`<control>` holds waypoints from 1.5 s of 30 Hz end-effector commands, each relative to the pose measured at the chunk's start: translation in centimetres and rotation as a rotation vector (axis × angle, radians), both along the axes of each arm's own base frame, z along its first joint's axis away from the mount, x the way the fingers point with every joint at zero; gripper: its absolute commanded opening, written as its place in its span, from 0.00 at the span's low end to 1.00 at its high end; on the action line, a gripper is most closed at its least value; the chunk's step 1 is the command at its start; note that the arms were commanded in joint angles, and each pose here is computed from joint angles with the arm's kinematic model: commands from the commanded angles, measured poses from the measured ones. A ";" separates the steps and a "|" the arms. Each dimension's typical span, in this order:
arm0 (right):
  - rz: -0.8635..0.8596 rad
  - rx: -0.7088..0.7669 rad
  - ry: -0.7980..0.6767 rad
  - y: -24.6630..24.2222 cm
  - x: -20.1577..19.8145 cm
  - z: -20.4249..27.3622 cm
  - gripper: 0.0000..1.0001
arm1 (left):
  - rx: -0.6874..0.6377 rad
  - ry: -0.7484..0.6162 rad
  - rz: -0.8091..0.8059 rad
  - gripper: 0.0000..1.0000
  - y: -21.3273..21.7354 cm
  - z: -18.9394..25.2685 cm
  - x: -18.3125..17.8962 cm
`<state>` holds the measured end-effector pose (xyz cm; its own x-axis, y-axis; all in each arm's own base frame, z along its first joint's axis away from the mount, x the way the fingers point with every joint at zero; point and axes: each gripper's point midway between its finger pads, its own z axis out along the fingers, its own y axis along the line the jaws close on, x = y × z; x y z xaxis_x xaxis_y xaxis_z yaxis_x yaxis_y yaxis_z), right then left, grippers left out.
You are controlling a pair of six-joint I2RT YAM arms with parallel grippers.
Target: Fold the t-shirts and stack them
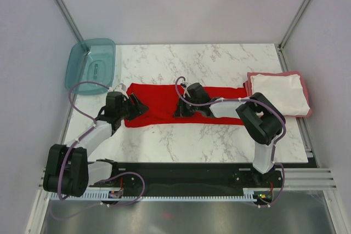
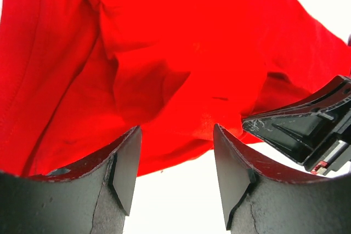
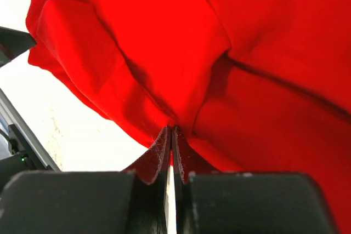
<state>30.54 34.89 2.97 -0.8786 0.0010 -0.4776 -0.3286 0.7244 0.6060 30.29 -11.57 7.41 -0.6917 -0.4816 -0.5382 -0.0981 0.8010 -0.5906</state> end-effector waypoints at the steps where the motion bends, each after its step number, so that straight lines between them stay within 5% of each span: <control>1: 0.027 0.058 -0.013 0.9 -0.3 0.9 0.08 | 0.017 -0.019 -0.050 0.63 -0.3 0.1 -0.7; 19: 0.043 0.083 -0.056 1.0 -0.4 2.7 0.13 | 0.032 -0.014 -0.091 0.64 -1.1 -1.0 3.3; 22: 0.046 0.088 -0.061 1.1 -0.4 2.9 0.14 | 0.025 0.003 -0.107 0.58 -1.4 -1.4 3.3; 26: 0.050 0.091 -0.069 1.1 -0.4 3.3 0.14 | 0.042 0.036 -0.103 0.20 -1.0 -1.9 2.2; 28: 0.052 0.093 -0.075 1.1 -0.4 3.5 0.14 | 0.049 0.009 -0.095 0.12 -0.7 -1.1 1.7; 35: 0.072 0.107 -0.098 1.6 -0.9 4.8 0.15 | 0.040 -0.043 -0.064 0.02 0.0 0.1 -0.8; 45: 0.068 0.108 -0.142 1.6 -0.5 6.5 0.17 | 0.063 0.032 0.048 0.02 1.6 -0.9 -2.5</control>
<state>29.48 36.16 7.29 -0.8373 -0.0063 -0.5468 -0.4191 0.6496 0.6343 28.40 -10.93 7.06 -0.6983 -0.4372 -0.5667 -0.0704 0.8299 -0.5535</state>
